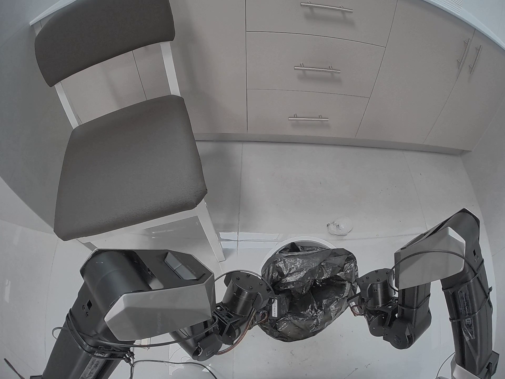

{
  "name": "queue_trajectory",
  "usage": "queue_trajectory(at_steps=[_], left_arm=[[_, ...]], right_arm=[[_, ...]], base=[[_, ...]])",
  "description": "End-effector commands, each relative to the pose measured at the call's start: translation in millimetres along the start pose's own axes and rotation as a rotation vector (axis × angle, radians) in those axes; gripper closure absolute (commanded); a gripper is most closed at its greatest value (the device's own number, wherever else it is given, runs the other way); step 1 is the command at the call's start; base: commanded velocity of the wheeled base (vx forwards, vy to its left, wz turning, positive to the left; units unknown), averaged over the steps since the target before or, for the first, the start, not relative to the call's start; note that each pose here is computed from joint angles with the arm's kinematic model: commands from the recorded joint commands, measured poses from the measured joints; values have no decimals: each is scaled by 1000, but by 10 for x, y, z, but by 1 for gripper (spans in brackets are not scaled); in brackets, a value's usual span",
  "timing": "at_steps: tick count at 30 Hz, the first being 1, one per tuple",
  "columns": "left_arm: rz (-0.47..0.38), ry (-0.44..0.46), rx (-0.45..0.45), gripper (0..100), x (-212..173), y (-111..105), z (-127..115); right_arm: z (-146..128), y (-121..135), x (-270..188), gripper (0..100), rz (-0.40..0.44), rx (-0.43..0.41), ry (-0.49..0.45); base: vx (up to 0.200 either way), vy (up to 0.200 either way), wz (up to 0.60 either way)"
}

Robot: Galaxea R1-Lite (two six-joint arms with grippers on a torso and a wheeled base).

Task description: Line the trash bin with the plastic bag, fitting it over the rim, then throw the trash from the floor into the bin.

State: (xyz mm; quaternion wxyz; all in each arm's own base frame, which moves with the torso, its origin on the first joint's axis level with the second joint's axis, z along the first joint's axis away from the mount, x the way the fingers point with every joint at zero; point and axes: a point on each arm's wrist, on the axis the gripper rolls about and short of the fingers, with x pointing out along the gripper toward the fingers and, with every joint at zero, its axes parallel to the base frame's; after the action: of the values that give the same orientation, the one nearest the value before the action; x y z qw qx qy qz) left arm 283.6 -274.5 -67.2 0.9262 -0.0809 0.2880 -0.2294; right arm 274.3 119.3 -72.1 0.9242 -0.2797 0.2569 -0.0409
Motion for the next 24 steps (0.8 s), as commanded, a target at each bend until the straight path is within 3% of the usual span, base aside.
queue_trajectory(at_steps=[1,17,24], left_arm=[[1,2,0,100,-3,3,-7],[12,-15,-7,100,0,6,9],[24,-63,-18,100,15,19,20]], right_arm=[[78,-46,-52,0,-1,25,-33],[451,-251,-335,0,-10,96,-162],[657,29,-149,0,55,104,-265]], base=[[0,0,0],[0,0,0],[0,0,0]])
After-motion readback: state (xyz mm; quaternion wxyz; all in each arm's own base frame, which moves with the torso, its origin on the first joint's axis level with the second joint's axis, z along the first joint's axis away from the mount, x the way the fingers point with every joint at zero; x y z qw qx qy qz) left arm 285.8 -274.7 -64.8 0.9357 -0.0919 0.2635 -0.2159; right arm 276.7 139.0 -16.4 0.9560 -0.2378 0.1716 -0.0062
